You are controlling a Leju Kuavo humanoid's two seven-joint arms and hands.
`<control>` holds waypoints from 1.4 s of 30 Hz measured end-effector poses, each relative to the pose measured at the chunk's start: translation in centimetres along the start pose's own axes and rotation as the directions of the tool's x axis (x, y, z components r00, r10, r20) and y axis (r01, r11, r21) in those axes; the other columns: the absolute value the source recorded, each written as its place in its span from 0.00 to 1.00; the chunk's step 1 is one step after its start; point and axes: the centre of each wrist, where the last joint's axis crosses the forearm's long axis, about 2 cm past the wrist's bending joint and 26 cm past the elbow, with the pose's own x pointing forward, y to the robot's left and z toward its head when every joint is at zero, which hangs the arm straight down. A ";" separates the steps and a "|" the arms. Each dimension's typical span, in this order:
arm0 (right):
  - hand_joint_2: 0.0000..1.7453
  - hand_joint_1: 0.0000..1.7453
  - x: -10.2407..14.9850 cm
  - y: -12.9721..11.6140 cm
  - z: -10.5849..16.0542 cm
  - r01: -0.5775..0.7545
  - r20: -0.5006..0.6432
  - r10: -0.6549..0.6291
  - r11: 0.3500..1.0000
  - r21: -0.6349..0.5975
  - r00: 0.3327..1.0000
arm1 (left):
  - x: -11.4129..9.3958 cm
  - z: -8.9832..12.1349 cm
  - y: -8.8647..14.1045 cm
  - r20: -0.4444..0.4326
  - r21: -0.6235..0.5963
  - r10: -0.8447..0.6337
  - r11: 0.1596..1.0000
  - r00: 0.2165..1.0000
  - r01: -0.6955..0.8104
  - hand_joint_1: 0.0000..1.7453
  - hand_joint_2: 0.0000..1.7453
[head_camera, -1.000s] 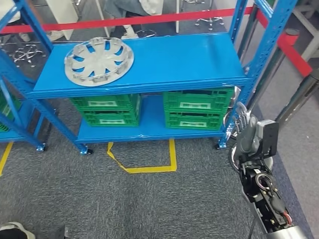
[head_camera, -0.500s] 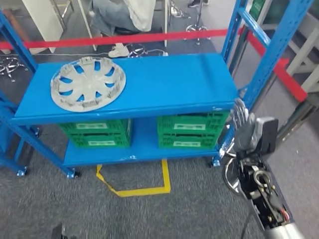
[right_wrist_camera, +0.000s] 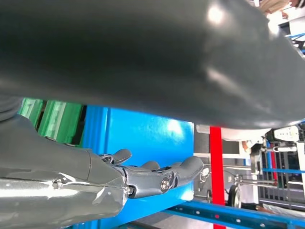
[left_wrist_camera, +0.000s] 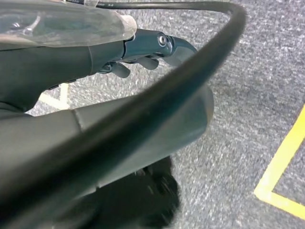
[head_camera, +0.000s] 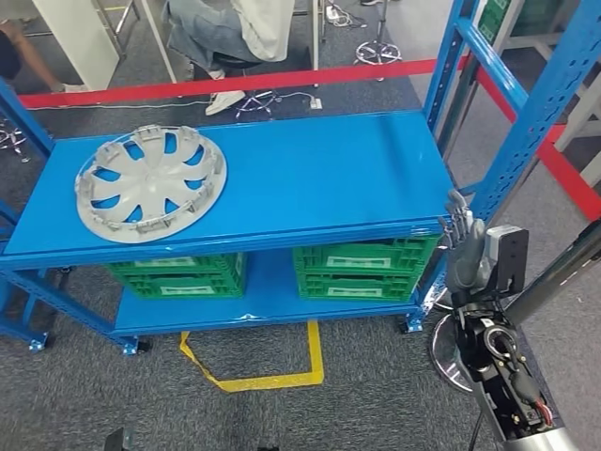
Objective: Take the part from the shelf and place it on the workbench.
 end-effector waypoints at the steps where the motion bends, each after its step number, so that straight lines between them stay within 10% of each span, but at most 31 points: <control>1: 0.00 0.00 -0.1 0.0 0.1 -0.006 -0.005 0.006 1.000 0.003 1.000 | -0.1 0.0 0.0 -0.001 0.000 0.000 1.000 1.000 0.000 0.00 0.00; 42: 0.00 0.00 0.0 0.2 -0.3 -0.040 -0.016 0.041 0.996 0.077 0.999 | 0.0 0.0 -0.2 0.003 0.013 0.003 1.000 1.000 -0.003 0.00 0.00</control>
